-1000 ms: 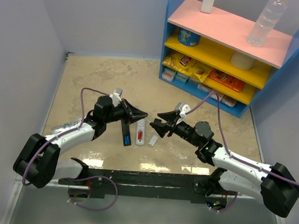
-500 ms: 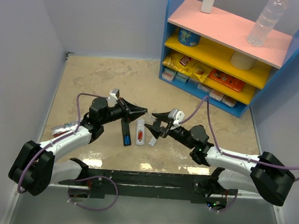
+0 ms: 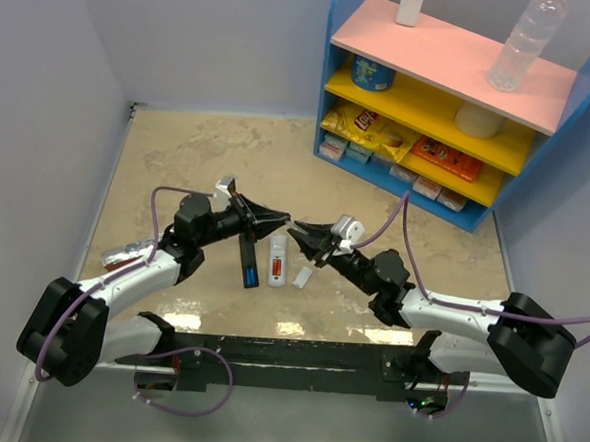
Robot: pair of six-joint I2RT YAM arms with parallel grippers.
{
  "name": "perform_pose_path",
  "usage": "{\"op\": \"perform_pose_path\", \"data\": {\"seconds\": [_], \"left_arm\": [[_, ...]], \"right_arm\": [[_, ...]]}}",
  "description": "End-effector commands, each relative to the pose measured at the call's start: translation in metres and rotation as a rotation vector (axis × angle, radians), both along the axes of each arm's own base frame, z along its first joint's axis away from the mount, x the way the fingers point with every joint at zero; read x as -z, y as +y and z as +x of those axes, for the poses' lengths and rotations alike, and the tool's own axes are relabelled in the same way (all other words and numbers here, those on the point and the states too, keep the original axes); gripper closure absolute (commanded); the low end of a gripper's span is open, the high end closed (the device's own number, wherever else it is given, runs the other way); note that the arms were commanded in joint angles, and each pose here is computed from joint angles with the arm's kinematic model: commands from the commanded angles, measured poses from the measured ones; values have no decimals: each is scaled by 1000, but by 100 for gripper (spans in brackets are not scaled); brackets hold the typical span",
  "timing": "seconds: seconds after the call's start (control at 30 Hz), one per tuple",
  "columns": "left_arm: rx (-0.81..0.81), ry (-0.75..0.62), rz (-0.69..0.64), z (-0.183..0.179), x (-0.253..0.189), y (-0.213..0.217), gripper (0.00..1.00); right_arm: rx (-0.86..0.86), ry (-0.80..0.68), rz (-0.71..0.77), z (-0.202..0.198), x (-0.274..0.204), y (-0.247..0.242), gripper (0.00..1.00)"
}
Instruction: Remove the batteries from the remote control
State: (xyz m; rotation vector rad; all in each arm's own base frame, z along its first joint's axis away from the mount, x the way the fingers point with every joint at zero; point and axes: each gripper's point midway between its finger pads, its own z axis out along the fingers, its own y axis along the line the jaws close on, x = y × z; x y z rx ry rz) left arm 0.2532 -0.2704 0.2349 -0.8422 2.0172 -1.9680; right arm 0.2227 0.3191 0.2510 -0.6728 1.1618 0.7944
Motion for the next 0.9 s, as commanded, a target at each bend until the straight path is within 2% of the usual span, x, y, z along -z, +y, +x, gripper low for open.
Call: {"op": "perform_pose_path", "data": {"seconds": [0.0, 0.07, 0.13, 0.17, 0.23, 0.27, 0.3, 0.33, 0.37, 0.53, 0.57, 0.63, 0.67, 0.7, 0.8, 0.83, 0.87], "left_arm": [[27, -34, -47, -10, -16, 0, 100], [32, -51, -46, -10, -16, 0, 98], [58, -103, -28, -13, -17, -2, 82], [69, -129, -15, -13, -18, -3, 66], [102, -183, 57, -13, -12, -7, 51], [113, -194, 93, -12, -7, -8, 42], [125, -167, 153, -9, 2, -8, 39], [138, -218, 228, -6, 12, -6, 36], [155, -182, 290, -8, 27, -4, 34], [135, -280, 512, 1, 45, 14, 30], [143, -239, 569, -3, 57, 22, 30], [108, -302, 688, 8, 57, 37, 30], [118, -267, 759, 5, 68, 46, 30], [83, -311, 853, 16, 66, 58, 30], [38, -284, 1020, 25, 76, 90, 32], [9, -270, 1041, 31, 77, 103, 32], [-1, -257, 1055, 32, 81, 112, 32]], "right_arm": [[23, -74, 75, 4, -32, 2, 86], [20, -72, 78, 3, -32, 3, 97], [31, -61, 91, 5, -35, 1, 100], [59, -27, 97, 10, -33, -2, 100], [105, 16, 111, 18, -39, -5, 100], [143, 94, 104, 24, -30, -8, 100], [167, 115, 120, 29, -40, -10, 100], [186, 147, 113, 32, -39, -10, 100], [206, 194, 96, 36, -39, -10, 100], [338, 319, 32, 54, -35, -24, 100], [355, 354, 17, 56, -34, -27, 100], [377, 385, 11, 59, -36, -32, 100], [391, 420, 2, 60, -37, -35, 100], [401, 437, -1, 60, -38, -37, 100], [402, 506, -39, 60, -38, -36, 100], [411, 546, -96, 59, -24, -36, 100], [380, 557, -88, 57, -34, -30, 100]]}}
